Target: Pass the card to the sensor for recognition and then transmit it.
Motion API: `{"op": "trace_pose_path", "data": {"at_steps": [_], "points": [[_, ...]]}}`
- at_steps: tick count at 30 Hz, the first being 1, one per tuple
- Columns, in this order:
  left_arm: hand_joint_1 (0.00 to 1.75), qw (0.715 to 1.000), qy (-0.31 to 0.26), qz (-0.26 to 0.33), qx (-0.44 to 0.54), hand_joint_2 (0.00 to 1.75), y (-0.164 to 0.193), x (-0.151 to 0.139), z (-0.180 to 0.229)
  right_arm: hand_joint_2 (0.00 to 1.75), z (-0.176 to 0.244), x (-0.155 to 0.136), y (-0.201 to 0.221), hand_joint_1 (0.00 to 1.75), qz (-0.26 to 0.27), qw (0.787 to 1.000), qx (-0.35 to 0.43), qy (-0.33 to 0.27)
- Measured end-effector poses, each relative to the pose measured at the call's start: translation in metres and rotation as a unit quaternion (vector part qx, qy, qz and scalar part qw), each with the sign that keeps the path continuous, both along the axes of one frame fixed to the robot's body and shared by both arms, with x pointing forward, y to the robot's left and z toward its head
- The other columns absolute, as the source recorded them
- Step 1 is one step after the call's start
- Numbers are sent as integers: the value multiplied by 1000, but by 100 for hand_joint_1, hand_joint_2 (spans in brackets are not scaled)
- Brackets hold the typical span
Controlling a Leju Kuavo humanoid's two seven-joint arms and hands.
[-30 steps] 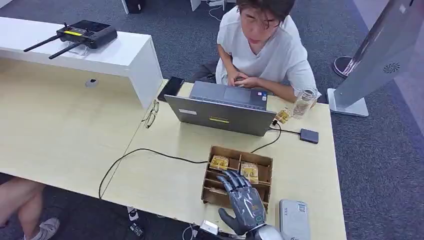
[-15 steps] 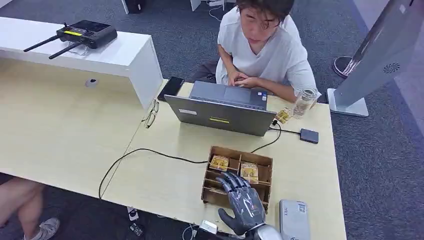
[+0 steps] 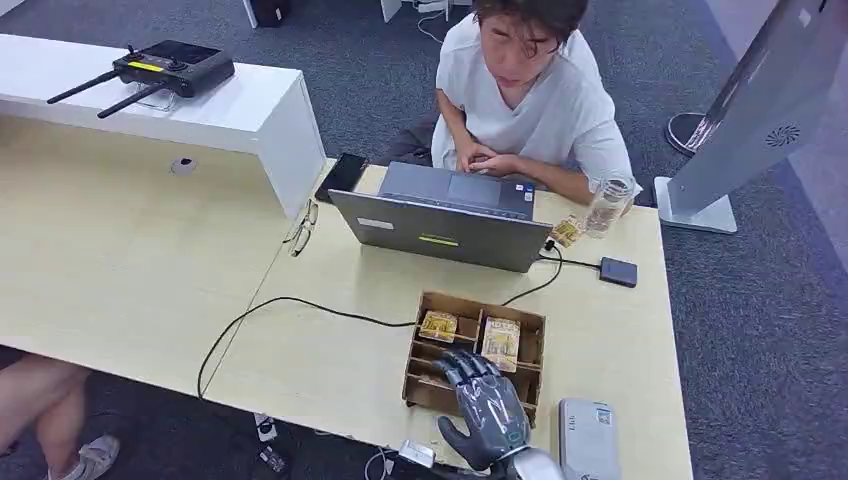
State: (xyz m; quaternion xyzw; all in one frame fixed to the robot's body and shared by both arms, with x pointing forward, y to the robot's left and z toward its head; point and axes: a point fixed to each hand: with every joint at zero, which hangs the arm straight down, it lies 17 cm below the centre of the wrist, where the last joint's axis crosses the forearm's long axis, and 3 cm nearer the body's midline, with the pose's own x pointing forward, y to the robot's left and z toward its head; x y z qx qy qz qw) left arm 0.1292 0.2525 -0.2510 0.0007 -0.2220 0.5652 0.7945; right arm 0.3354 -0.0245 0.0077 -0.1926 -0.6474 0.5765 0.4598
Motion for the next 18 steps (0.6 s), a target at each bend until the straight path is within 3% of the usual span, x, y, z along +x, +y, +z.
{"op": "trace_pose_path", "data": {"at_steps": [2,10,18], "points": [[0,1000,0,1,0,0,0,0,0,175,2,2,0,140,-1,1000,1,-3],[0,1000,0,0,0,0,0,0,0,175,2,5,1,134,0,1000,0,-2],[0,1000,-1,0,-1,0,-1,1,0,175,3,7,2,143,0,1000,1,-4]]}}
